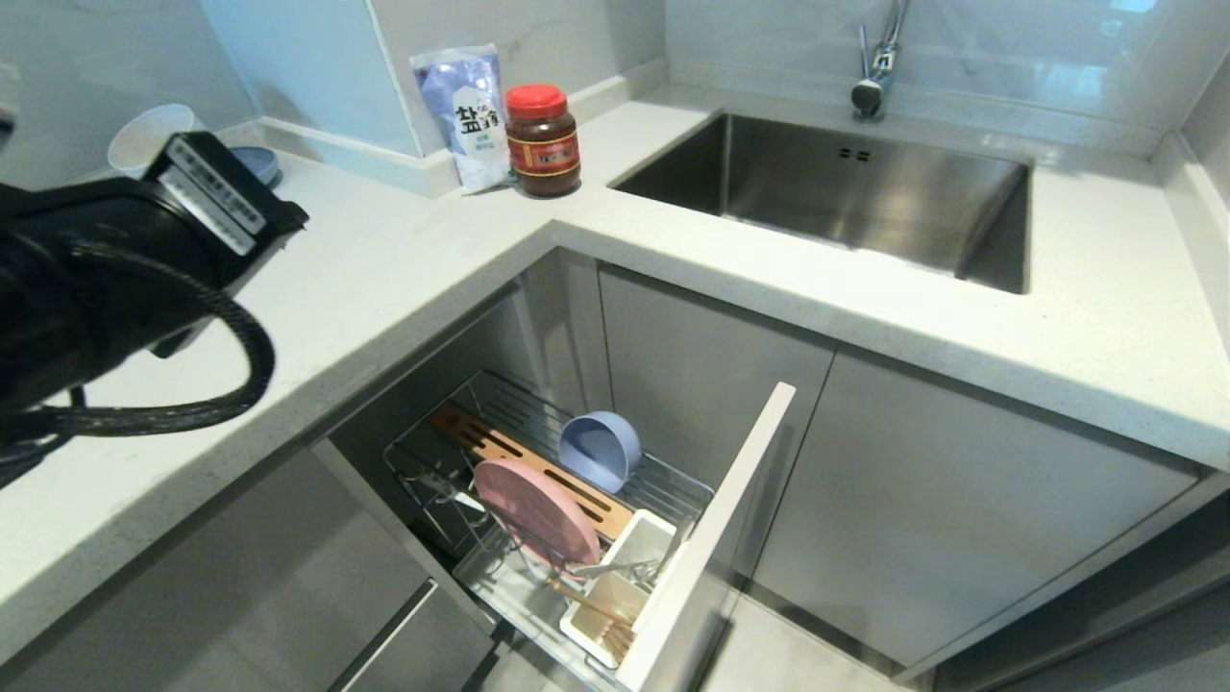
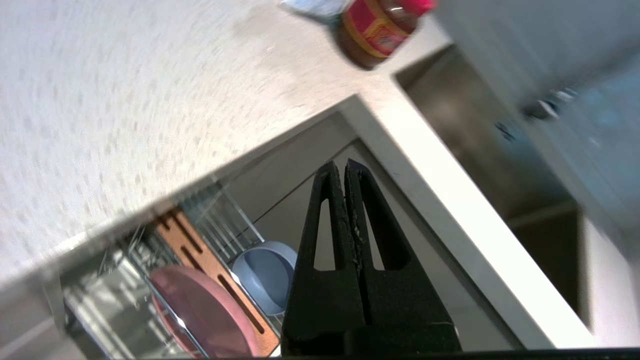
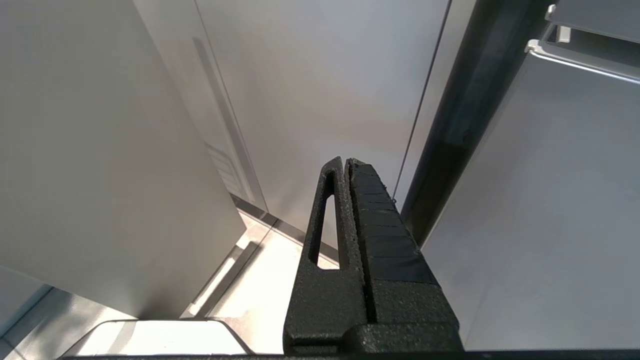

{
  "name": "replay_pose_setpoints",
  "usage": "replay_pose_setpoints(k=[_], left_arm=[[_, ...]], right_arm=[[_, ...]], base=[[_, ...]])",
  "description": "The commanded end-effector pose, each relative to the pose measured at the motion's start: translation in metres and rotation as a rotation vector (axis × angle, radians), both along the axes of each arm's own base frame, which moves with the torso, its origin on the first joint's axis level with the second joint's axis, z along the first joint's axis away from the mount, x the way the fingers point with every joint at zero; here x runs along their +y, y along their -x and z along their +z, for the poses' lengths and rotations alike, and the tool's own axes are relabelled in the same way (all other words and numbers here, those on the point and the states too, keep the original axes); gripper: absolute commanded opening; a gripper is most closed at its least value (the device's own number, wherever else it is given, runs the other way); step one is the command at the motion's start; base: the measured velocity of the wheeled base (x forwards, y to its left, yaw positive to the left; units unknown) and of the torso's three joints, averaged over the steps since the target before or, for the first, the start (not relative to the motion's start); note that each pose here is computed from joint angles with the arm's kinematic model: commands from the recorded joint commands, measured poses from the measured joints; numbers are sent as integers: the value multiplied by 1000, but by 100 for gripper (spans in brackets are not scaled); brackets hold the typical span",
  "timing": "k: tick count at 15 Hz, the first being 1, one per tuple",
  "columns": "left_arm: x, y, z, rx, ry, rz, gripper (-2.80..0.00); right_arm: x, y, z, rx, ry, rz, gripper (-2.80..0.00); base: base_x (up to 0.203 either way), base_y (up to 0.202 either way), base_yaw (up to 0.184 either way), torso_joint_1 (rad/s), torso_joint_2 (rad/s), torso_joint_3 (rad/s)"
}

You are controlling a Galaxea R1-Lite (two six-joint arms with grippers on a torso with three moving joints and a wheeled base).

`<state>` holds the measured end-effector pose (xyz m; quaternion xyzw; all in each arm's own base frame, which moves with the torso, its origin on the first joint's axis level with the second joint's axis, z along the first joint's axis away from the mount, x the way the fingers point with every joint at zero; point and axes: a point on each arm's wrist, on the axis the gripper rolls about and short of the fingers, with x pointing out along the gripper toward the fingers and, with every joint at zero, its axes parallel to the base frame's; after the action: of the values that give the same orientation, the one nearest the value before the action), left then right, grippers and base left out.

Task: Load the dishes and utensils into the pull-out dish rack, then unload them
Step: Take the plate out of the cupboard

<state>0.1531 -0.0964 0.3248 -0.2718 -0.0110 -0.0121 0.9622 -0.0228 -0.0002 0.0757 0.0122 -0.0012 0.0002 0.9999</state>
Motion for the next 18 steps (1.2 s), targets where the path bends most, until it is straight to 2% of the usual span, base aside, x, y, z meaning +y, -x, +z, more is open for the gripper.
replay_pose_setpoints(k=[1, 3, 5, 7, 8, 9, 13, 16, 18], left_arm=[[37, 33, 14, -115, -52, -75, -280], [58, 54, 20, -200, -147, -129, -280], [73, 76, 24, -263, -247, -116, -280], [85, 102, 21, -277, -337, -118, -280], [89, 118, 16, -268, -361, -115, -280], [93, 136, 8, -257, -378, -100, -280], [97, 196, -29, -307, -405, -41, -280], [95, 210, -77, -274, -415, -11, -280], [95, 215, -111, -261, -449, 2, -280]], right_arm=[[0, 0, -1, -3, 0, 0, -280], [0, 0, 0, -3, 0, 1, -280], [0, 0, 0, -2, 0, 1, -280], [0, 0, -1, -3, 0, 0, -280], [0, 0, -1, -3, 0, 0, -280], [0, 0, 0, -2, 0, 0, -280], [0, 0, -1, -2, 0, 0, -280], [0, 0, 0, -3, 0, 1, -280], [0, 0, 0, -3, 0, 0, -280]], base=[[0, 0, 0, 0, 0, 0], [0, 0, 0, 0, 0, 0], [0, 0, 0, 0, 0, 0], [0, 0, 0, 0, 0, 0], [0, 0, 0, 0, 0, 0], [0, 0, 0, 0, 0, 0], [0, 0, 0, 0, 0, 0], [0, 0, 0, 0, 0, 0], [0, 0, 0, 0, 0, 0]])
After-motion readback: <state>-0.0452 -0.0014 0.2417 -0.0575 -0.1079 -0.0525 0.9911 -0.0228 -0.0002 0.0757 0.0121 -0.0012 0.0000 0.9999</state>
